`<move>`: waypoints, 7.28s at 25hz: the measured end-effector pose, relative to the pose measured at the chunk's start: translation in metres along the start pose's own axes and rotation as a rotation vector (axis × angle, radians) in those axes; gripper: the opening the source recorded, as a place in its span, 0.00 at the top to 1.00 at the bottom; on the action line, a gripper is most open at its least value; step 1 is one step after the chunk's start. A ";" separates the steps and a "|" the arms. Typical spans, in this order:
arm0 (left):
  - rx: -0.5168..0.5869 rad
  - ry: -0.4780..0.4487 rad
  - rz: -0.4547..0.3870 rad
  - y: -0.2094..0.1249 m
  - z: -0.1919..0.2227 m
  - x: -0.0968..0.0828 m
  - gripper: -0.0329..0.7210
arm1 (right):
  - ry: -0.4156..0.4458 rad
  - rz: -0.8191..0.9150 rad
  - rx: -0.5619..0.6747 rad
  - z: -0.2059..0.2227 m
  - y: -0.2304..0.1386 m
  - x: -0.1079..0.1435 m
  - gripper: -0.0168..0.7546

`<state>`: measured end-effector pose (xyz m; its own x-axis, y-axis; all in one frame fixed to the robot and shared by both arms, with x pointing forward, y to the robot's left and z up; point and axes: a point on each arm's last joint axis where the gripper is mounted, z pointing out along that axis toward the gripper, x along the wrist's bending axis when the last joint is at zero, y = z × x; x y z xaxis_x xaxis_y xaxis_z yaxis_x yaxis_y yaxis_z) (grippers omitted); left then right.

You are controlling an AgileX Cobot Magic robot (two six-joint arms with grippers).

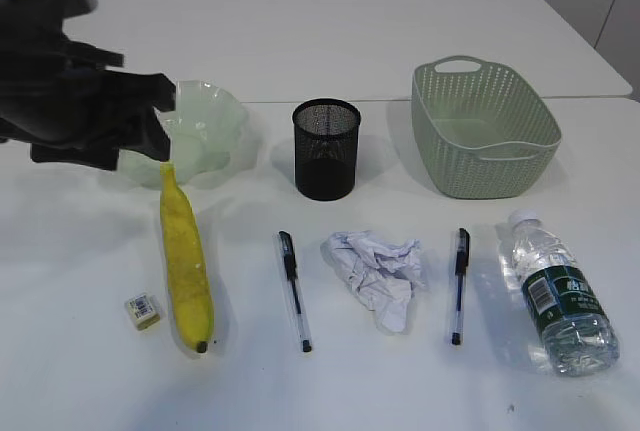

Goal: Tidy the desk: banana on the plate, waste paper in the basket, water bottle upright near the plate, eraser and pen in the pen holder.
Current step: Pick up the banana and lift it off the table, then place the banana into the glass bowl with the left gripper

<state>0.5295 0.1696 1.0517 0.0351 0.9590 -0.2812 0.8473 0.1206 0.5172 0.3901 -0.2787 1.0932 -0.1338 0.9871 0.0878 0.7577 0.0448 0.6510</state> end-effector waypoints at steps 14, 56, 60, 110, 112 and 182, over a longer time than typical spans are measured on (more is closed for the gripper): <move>0.067 0.141 -0.111 -0.016 0.086 0.002 0.43 | 0.016 0.013 -0.001 0.000 0.000 0.001 0.23; 0.132 0.182 -0.158 -0.041 0.158 0.015 0.46 | 0.021 0.017 0.000 0.000 0.000 0.002 0.23; 0.130 0.181 -0.158 -0.041 0.158 0.014 0.53 | 0.022 0.018 0.000 0.000 0.000 0.002 0.23; -0.481 -0.202 -0.608 0.112 0.104 0.042 0.54 | 0.034 0.026 -0.001 0.000 0.000 0.003 0.23; -0.484 -0.207 -0.633 0.122 0.113 0.043 0.54 | 0.034 0.026 -0.001 0.000 0.000 0.003 0.23; -0.394 -0.006 -0.583 0.132 0.124 0.090 0.42 | 0.031 0.025 -0.014 0.000 0.001 0.003 0.24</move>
<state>0.7105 0.2399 0.9944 -0.3628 0.7087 -0.6051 0.4738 0.6995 0.5351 0.3907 -0.2760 1.0943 -0.1351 0.9827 0.1269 0.7524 0.0184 0.6585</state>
